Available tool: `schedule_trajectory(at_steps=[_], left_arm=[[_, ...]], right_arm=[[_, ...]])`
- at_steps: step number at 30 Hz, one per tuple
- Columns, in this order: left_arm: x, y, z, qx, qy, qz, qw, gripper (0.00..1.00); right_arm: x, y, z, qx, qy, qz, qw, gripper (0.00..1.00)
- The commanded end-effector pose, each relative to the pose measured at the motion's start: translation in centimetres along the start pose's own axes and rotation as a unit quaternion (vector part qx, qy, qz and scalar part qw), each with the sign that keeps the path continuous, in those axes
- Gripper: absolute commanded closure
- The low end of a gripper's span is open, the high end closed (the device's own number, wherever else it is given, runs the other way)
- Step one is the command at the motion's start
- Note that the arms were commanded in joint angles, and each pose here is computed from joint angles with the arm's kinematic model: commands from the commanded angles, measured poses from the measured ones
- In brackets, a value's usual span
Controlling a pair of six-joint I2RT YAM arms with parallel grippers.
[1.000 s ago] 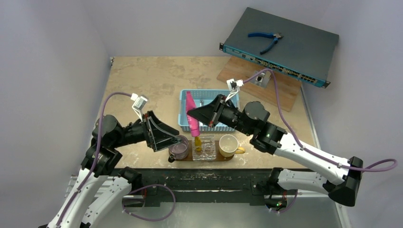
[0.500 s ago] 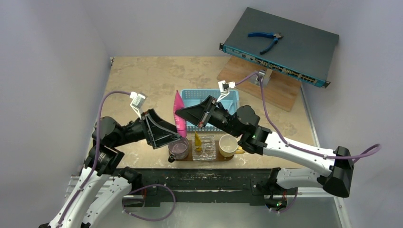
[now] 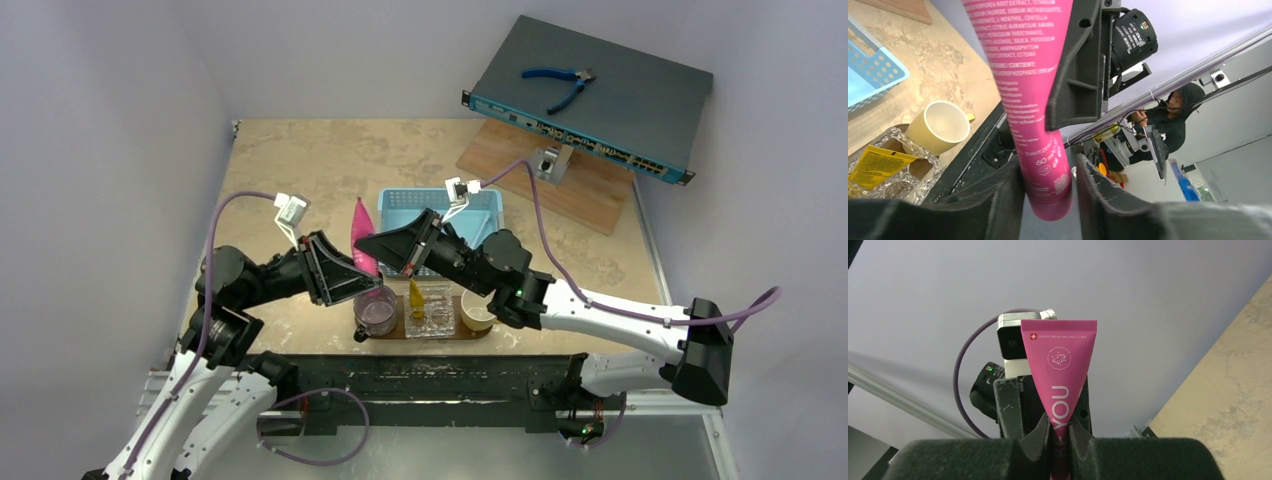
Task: Prepare toiletry sets of a toothbrush and toothpaste on the tray
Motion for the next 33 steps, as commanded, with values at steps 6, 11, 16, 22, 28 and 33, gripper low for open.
schedule_trajectory(at_steps=[6, 11, 16, 22, 28, 33], left_arm=[[-0.2, 0.1, -0.4, 0.012, -0.007, -0.002, 1.000, 1.00], [0.1, 0.2, -0.2, 0.004, -0.016, 0.006, 1.000, 1.00], [0.7, 0.4, 0.4, -0.012, -0.025, 0.027, 0.999, 1.00], [1.5, 0.7, 0.9, -0.031, -0.049, 0.068, 0.996, 1.00], [2.7, 1.5, 2.3, -0.069, -0.081, 0.130, 0.986, 1.00], [3.6, 2.4, 3.5, -0.110, -0.099, 0.176, 0.973, 1.00]], right_arm=[[-1.7, 0.1, 3.5, -0.052, 0.009, -0.048, 0.997, 1.00], [-1.6, 0.5, 3.5, -0.039, 0.026, -0.041, 0.998, 0.92], [-1.9, 1.3, 3.5, -0.011, 0.066, -0.032, 0.997, 0.61], [-3.0, 2.8, 3.8, 0.037, 0.110, -0.037, 0.993, 0.49], [-3.6, 4.0, 3.4, 0.109, 0.140, -0.025, 0.984, 0.46], [-4.3, 4.8, 2.7, 0.186, 0.167, -0.011, 0.968, 0.43]])
Point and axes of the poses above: each gripper's point midway between its finger pads, its own y axis back along the fingers, its own z axis along the line the jaws close on, x = y × z, the point moved 4 cm from there along y, back along the fingers, and after that the axes turned 14 degrees about -y, right-handed, at the moved point
